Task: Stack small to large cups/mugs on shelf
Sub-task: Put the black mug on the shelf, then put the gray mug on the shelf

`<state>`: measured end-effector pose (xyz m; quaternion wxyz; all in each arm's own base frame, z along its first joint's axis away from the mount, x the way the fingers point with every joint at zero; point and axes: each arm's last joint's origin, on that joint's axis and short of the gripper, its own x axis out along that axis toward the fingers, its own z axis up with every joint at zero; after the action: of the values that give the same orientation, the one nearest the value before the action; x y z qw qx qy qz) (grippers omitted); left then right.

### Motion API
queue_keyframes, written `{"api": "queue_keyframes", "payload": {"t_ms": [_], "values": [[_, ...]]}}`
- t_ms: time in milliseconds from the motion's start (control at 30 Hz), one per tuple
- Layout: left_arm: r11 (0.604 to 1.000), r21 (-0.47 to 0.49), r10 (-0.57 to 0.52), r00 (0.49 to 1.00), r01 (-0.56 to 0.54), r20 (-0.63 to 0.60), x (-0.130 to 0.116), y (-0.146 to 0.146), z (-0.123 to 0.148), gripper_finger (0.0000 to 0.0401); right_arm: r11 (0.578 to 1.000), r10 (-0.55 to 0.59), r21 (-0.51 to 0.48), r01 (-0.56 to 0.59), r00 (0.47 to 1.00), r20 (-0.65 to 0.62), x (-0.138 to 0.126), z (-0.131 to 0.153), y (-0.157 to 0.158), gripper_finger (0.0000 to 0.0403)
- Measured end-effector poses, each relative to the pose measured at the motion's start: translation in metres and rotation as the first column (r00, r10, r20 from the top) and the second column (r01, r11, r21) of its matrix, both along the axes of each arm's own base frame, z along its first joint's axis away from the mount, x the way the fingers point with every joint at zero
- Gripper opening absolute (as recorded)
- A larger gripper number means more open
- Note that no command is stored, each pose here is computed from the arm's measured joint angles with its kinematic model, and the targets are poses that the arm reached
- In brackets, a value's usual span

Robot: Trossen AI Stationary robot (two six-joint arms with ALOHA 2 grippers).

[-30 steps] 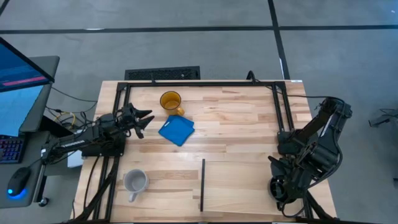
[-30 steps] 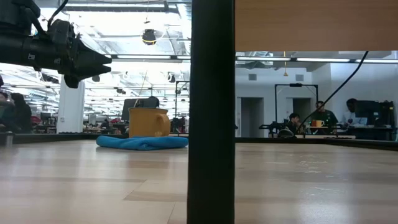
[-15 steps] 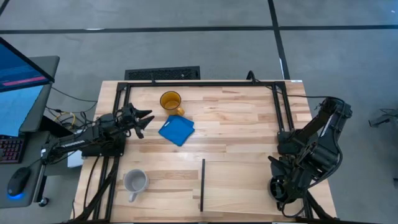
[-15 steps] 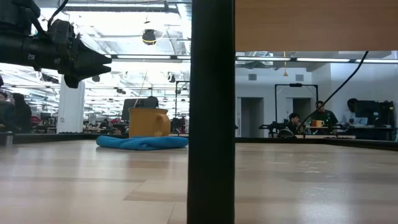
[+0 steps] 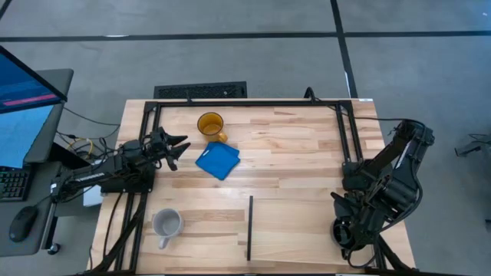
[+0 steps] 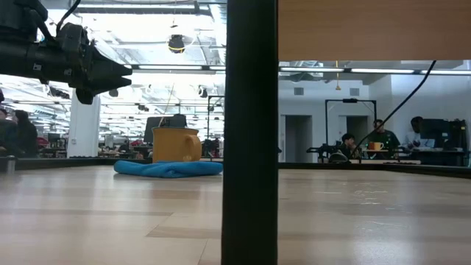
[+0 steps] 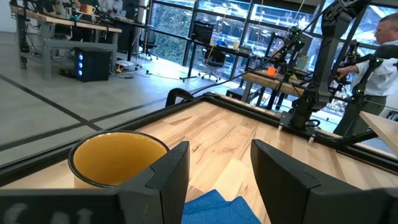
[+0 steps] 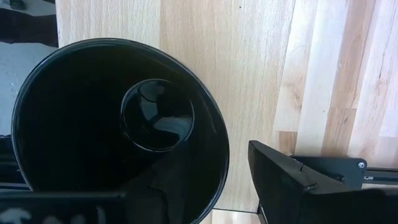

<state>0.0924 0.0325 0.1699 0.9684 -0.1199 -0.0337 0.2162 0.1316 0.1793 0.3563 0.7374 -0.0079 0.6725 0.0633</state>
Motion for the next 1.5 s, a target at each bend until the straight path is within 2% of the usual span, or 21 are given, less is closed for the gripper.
{"api": "queue_keyframes", "payload": {"t_ms": [300, 600, 967, 1233, 1300, 1433, 1500], "values": [[1.0, 0.025, 0.0, 1.0, 0.0, -0.012, 0.0, 0.0, 0.0, 0.0162, 0.999, 0.007, 0.043, -0.005, 1.0, -0.03, -0.001, 0.004, 0.001, 0.0185], [0.999, 0.032, 0.001, 1.0, 0.0, -0.015, 0.0, 0.0, 0.0, 0.0162, 0.995, -0.023, 0.1, 0.018, 0.999, 0.044, 0.005, 0.026, -0.005, 0.0187], [1.0, 0.019, -0.001, 1.0, 0.001, -0.009, 0.0, 0.0, 0.0, 0.0162, 0.991, 0.009, 0.129, -0.03, 0.988, 0.154, 0.021, 0.05, -0.023, 0.0184], [1.0, 0.016, -0.002, 1.0, 0.002, -0.007, 0.0, 0.0, 0.0, 0.0162, 0.997, 0.031, 0.054, -0.053, 0.936, 0.351, 0.036, 0.08, -0.05, 0.0187], [1.0, 0.016, -0.002, 1.0, 0.002, -0.007, 0.0, 0.0, 0.0, 0.0162, 0.996, 0.072, 0.021, -0.087, 0.916, 0.395, 0.039, 0.088, -0.059, 0.0187], [1.0, 0.015, -0.002, 1.0, 0.003, -0.007, 0.0, 0.0, 0.0, 0.0162, 0.973, 0.23, -0.082, -0.216, 0.86, 0.456, 0.044, 0.102, -0.076, 0.0185], [1.0, 0.015, -0.003, 1.0, 0.003, -0.007, 0.0, 0.0, 0.0, 0.0162, 0.964, 0.264, -0.115, -0.238, 0.837, 0.48, 0.048, 0.106, -0.083, 0.0185]]}}
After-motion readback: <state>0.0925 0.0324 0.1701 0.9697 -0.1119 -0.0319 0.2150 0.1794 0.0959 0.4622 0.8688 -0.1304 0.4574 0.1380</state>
